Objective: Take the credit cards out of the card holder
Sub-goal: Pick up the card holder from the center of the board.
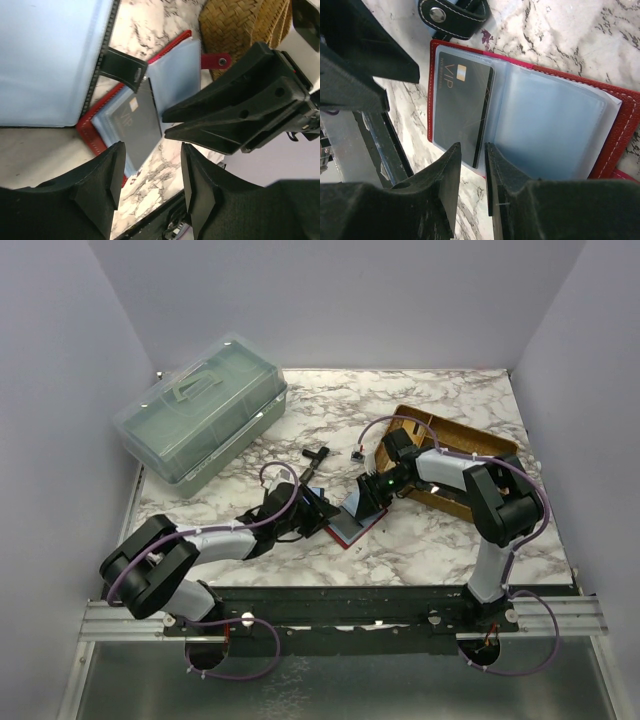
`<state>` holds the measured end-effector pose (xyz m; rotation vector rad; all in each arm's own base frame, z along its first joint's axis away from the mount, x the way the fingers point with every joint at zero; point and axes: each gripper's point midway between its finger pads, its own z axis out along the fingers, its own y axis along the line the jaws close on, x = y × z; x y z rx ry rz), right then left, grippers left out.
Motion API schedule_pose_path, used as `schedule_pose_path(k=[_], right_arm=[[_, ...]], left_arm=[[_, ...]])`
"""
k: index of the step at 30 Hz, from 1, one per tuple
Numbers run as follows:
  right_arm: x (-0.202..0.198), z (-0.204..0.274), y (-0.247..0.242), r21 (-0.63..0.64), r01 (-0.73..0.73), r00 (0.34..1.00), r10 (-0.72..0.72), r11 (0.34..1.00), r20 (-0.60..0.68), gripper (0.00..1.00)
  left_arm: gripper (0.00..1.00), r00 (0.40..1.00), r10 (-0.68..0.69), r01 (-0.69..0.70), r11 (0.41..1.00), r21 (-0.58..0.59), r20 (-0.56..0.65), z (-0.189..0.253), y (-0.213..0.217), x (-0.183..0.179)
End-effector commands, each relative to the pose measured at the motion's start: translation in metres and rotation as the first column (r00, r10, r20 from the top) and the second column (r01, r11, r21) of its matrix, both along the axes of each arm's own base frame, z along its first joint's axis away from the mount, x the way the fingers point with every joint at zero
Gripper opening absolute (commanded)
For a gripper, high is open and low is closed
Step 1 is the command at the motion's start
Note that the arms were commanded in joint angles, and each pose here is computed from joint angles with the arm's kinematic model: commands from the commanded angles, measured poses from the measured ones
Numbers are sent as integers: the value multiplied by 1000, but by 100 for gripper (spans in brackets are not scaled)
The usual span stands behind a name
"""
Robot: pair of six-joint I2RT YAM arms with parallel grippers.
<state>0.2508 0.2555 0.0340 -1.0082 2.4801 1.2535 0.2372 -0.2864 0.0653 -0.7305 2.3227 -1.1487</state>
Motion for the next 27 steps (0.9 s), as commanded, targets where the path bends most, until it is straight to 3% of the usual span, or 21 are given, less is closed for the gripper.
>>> schedule_pose_path(k=[1,11,27], right_arm=[[7,-9,-1,-40,17,1000,-17,999,1,31],[11,-21,-8,-102,44,999,-43,994,8,26],[10,-23,-8,-103,45,999,-46,994,-7,27]], left_arm=[[53,998,-64,65,996,-53,30,13,-22,2],[50,998,-63,63,997,-43,5,4,-26,1],[47,998,-50,50,999,-3,-30,-3,-21,0]])
